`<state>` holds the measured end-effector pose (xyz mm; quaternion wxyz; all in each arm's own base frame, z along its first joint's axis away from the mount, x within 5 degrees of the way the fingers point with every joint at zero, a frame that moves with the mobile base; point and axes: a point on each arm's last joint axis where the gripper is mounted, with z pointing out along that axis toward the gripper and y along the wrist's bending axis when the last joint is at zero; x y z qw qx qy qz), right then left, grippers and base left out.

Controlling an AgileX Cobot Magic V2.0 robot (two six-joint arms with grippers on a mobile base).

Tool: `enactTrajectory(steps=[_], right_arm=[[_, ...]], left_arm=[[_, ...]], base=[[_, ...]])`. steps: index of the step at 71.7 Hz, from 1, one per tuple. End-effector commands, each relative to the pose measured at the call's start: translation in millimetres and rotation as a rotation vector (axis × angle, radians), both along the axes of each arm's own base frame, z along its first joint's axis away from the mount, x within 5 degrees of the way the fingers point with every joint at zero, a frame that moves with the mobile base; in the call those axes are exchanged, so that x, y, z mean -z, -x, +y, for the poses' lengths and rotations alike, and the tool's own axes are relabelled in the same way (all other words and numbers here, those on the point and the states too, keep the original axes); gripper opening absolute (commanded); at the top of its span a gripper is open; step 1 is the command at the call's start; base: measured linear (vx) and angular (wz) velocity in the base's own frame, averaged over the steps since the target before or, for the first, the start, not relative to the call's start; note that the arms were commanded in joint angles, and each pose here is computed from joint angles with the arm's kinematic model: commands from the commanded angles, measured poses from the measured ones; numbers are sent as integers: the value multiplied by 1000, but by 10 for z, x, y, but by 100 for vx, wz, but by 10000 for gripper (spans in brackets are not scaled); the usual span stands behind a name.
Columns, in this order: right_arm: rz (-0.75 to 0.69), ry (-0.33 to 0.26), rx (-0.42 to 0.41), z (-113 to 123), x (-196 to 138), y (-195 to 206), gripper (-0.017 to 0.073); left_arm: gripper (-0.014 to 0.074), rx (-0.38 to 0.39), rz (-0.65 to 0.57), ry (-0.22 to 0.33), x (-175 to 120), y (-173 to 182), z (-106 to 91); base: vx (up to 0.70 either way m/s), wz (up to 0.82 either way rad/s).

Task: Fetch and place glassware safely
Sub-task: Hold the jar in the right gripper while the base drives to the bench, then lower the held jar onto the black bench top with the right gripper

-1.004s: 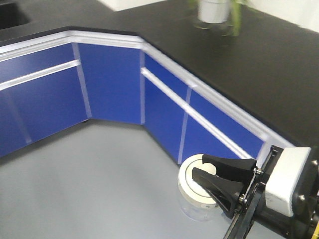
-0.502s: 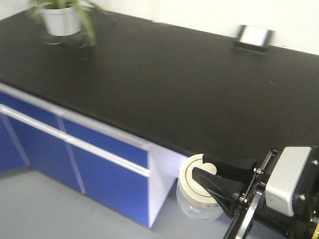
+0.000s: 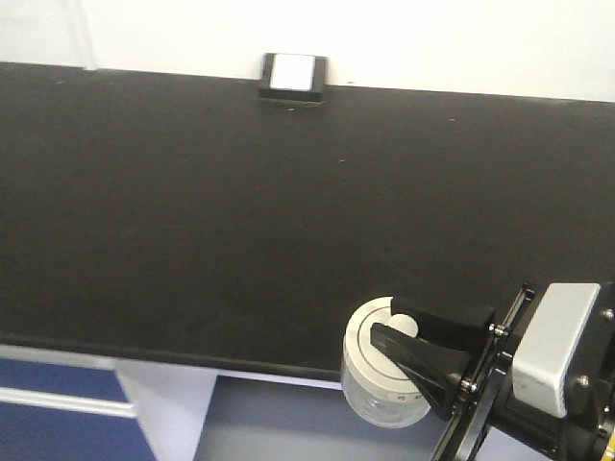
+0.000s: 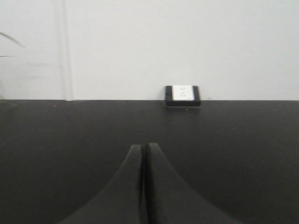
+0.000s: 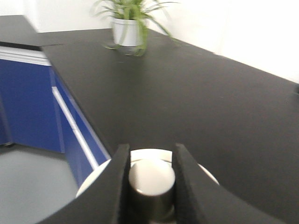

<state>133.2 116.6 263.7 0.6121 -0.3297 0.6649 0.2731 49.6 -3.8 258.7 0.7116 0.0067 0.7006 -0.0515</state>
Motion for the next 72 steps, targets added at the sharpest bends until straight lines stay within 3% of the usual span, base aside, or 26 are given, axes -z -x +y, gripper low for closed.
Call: enactTrajectory(steps=[1, 72], right_arm=[[-63, -90, -31, 28, -181, 4, -1], [-63, -90, -31, 28, -181, 4, -1]], left_arm=[[-7, 12, -83, 20, -144, 10, -6], [-7, 12, -83, 20, -144, 10, -6]], base=[[16, -49], [12, -13]])
